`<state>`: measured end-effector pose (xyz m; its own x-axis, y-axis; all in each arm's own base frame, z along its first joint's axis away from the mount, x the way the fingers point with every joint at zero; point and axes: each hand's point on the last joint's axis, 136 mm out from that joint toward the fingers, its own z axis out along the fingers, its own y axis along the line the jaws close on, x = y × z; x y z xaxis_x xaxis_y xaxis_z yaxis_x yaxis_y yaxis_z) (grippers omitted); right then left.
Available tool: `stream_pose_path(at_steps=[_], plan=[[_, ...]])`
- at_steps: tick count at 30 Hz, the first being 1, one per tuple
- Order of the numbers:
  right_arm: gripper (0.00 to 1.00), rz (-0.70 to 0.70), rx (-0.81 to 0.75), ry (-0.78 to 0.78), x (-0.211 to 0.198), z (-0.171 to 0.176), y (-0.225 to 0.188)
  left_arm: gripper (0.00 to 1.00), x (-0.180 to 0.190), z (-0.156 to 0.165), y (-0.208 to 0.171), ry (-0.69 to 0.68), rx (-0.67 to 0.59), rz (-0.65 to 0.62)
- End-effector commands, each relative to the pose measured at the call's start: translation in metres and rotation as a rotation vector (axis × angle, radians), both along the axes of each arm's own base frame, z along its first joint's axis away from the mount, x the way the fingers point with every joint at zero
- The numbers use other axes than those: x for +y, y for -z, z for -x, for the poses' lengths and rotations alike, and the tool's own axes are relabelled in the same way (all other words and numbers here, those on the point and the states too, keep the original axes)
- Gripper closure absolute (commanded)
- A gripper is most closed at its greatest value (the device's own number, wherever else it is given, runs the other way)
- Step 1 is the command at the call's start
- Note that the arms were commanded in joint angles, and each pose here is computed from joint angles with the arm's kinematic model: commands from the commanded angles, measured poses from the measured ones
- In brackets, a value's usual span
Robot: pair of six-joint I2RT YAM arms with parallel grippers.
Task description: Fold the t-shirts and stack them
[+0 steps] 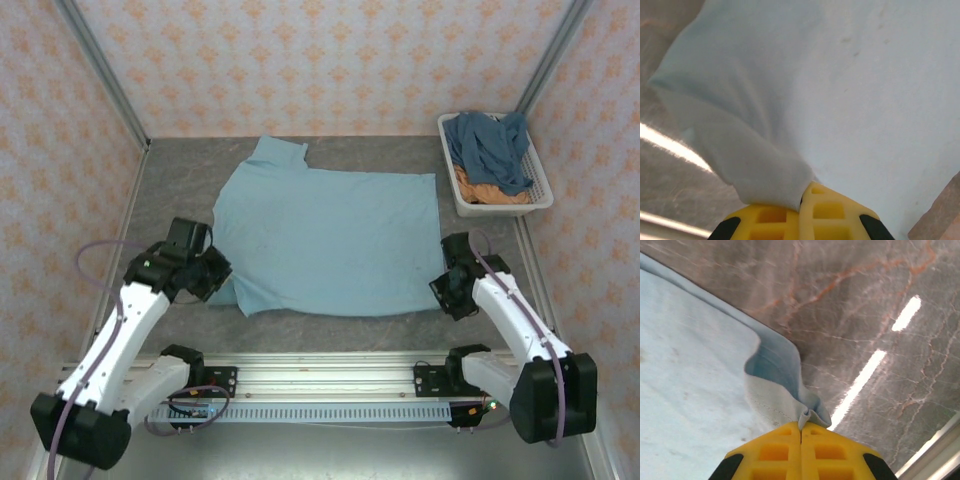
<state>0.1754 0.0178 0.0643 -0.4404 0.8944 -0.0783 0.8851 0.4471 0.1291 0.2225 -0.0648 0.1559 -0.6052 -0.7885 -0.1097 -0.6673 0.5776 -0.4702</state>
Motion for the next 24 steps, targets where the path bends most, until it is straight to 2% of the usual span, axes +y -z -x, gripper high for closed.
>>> stream_pose_path(at_steps=[1, 4, 9, 16, 24], plan=[[1.0, 0.048, -0.021, 0.01, -0.006, -0.016, -0.01, 1.0, -0.002, -0.039, -0.022, 0.081, -0.104, -0.075], [1.0, 0.056, -0.029, 0.007, -0.006, -0.031, -0.014, 1.0, -0.002, -0.062, -0.028, 0.12, -0.087, -0.134], [1.0, 0.073, -0.029, 0.003, -0.009, -0.055, -0.019, 1.0, 0.008, -0.099, -0.037, 0.112, -0.093, -0.219], [1.0, 0.101, -0.027, 0.001, -0.015, -0.087, -0.022, 1.0, 0.013, -0.148, -0.039, 0.13, -0.081, -0.289], [1.0, 0.108, -0.021, -0.011, -0.017, -0.117, -0.015, 1.0, 0.025, -0.175, -0.036, 0.156, -0.057, -0.358]])
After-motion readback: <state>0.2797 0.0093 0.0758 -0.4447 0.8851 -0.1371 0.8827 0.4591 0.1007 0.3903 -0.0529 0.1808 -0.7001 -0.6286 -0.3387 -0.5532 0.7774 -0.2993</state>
